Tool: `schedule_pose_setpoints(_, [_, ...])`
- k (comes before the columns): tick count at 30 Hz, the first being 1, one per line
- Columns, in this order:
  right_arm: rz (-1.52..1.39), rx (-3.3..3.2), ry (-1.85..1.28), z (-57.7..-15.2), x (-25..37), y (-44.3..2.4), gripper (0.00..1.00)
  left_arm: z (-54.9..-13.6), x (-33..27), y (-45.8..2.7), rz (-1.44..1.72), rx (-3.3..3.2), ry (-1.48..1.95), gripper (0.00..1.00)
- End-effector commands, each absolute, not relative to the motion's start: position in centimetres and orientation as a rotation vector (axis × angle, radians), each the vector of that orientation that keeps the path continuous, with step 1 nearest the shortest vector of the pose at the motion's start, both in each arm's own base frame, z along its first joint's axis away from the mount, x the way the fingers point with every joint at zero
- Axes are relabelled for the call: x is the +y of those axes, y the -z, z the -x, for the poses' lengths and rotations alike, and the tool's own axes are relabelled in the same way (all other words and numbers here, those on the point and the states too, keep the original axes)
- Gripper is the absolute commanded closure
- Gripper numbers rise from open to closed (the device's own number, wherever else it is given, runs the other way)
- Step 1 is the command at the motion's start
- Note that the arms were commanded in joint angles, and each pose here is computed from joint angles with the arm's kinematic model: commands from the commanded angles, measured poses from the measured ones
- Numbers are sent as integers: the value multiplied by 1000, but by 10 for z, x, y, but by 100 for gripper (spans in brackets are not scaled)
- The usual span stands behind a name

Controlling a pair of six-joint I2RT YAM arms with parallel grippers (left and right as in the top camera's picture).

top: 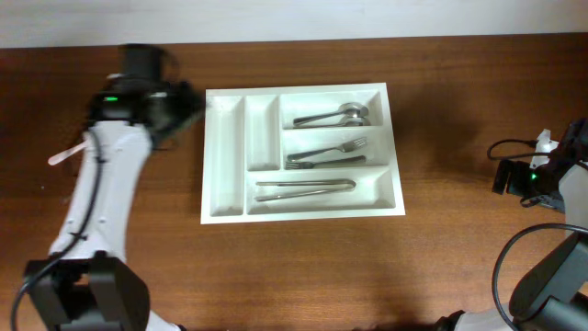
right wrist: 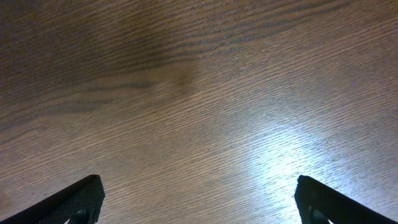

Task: Pack container
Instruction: 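Move the left gripper back over the silver spoons at left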

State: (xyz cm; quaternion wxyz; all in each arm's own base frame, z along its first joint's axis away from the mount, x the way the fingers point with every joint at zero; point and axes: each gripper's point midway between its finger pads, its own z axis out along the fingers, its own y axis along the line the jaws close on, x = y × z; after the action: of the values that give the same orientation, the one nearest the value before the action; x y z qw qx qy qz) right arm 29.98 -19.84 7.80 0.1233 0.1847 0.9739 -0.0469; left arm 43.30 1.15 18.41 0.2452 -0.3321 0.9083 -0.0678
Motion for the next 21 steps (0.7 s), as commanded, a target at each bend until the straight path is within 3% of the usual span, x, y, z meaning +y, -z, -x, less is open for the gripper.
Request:
schedule_pose_setpoints(1, [-532,2842,123,-301,-197,-76,1,-430,63,-195,917,2436,59,1])
schedule_pose_setpoints(4, [-532,2842,123,-301,-197,-76,1,-422,96,-193,752,2502,-52,1])
schedule_pose_setpoints(9, [-532,2842,123,-301,-197,-76,1,-400,108,-182,80,2723,-210,1])
schedule_pose_setpoints(17, [-532,2842,123,-301,-197,-76,1,-376,143,-177,113,2800,-392,1])
schedule_pose_setpoints(21, [-532,2842,123,-301,-197,-76,1,-375,142,-173,-149,2835,-428,1])
